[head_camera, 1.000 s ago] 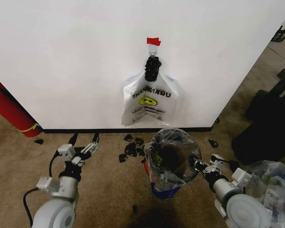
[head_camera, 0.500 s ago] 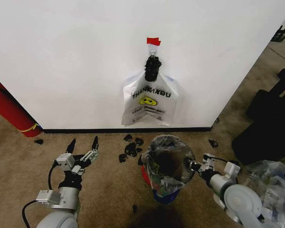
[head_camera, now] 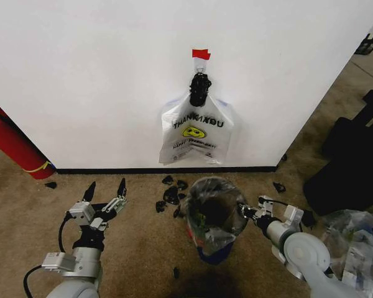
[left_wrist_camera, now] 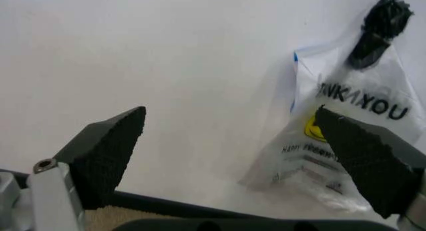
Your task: Pick up the garbage bag from the wall and place it over the trash bin.
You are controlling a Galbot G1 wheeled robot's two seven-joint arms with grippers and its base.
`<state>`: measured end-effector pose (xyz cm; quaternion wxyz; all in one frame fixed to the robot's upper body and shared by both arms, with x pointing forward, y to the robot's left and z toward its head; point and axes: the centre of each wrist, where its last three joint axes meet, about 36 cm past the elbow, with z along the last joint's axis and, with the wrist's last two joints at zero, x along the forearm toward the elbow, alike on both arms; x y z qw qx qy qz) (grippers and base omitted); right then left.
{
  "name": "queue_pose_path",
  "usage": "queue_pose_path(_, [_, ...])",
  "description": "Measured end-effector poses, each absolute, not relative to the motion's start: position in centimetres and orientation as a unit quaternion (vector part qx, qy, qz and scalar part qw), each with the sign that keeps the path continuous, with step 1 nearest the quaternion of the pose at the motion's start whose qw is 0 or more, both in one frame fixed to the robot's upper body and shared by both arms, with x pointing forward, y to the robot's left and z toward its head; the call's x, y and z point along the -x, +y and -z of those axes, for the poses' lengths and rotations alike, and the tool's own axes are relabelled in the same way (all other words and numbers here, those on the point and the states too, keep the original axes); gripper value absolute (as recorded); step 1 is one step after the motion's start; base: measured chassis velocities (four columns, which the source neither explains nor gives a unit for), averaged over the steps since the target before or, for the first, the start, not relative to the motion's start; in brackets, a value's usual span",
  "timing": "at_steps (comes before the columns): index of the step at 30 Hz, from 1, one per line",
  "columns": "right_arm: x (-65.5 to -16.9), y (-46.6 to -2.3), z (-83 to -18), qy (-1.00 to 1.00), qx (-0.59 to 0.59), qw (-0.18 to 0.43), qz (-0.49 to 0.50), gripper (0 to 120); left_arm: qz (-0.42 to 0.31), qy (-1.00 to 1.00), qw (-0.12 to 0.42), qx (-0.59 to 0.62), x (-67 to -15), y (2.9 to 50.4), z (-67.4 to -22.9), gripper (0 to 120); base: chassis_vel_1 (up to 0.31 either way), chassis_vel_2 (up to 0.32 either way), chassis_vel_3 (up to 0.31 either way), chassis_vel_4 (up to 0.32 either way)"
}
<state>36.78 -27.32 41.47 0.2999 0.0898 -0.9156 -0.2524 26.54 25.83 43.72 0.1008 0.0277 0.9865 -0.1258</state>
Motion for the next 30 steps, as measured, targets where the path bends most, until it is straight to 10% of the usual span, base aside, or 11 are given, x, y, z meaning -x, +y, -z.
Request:
queue_pose_path(17, [-34.2,-27.0,-41.5,-0.952,-0.077,0.221,0.196,90,0.131,0.987,0.092,-0.027,-26.6,25.4,-43.1,100,0.0,0.0,0.0,0.0])
queue_pose_path(30, [-31.9,-26.1,-43.4,-0.974,-0.068,0.122,0.176,100,0.133,0.986,0.092,-0.036,-26.5,24.5,-43.5,100,0.0,0.0,0.0,0.0])
